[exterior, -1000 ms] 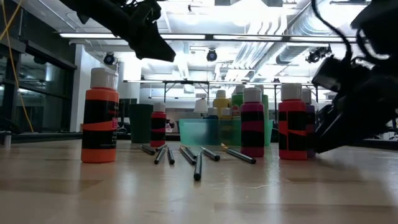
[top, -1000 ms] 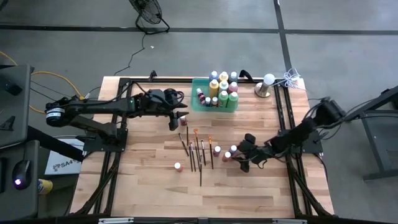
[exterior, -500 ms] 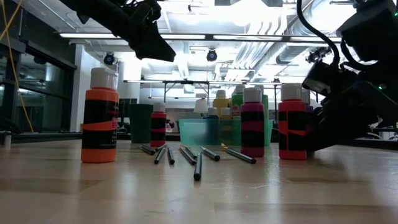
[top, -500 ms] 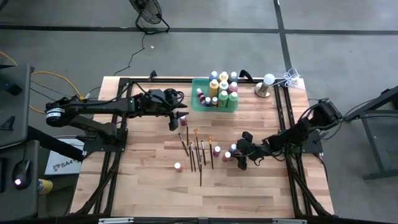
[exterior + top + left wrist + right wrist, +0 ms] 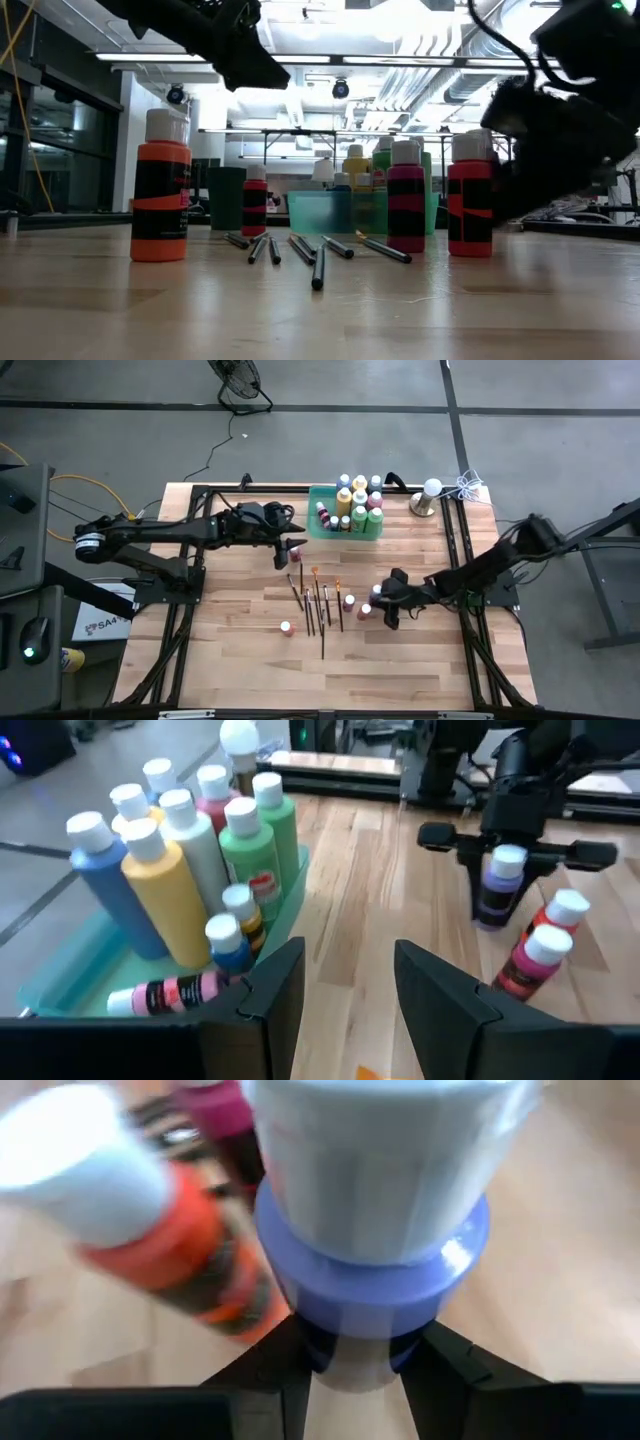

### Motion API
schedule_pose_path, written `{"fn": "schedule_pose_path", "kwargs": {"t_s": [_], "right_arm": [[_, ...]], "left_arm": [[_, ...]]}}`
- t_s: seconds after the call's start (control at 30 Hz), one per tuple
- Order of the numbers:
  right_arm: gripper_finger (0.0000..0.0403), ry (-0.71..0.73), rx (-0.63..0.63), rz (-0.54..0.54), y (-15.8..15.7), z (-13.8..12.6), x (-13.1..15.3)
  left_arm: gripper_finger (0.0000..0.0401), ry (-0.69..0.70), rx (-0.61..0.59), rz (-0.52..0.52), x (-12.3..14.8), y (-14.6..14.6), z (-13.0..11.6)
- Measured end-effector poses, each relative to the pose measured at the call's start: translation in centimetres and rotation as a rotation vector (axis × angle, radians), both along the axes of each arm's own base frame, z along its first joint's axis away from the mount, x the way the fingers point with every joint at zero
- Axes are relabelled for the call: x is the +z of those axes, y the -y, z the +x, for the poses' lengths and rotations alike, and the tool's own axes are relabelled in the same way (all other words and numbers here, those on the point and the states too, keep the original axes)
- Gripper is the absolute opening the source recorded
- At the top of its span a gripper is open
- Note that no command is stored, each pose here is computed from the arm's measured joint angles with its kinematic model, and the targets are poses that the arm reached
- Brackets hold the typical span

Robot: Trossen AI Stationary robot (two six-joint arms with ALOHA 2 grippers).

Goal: Pick & Place Paint Supplies
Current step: Put the small light blue paint bottle into the green bin

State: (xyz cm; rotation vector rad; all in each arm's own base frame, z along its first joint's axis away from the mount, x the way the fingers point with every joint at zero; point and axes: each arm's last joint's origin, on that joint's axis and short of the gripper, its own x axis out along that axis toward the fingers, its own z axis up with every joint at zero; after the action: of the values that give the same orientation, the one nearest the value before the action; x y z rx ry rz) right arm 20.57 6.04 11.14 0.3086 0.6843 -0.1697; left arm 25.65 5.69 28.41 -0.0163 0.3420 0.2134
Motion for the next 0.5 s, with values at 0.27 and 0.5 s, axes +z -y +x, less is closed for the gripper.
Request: {"fn": "schedule_pose_path", "kwargs": {"t_s": [0.27,0.5], "right_arm": [[0.0117,-0.010,-0.115,-0.037,3.3,1.8,3.9],[0.0115,0.052,-0.105,-0.052,5.4,4.6,6.4]], "left_arm": [[0.0152,0.023,-0.100,0.008,-1.8,0.3,2.7],[0.0152,0.019,-0.169,0.022,-2.9,0.2,5.4]]}}
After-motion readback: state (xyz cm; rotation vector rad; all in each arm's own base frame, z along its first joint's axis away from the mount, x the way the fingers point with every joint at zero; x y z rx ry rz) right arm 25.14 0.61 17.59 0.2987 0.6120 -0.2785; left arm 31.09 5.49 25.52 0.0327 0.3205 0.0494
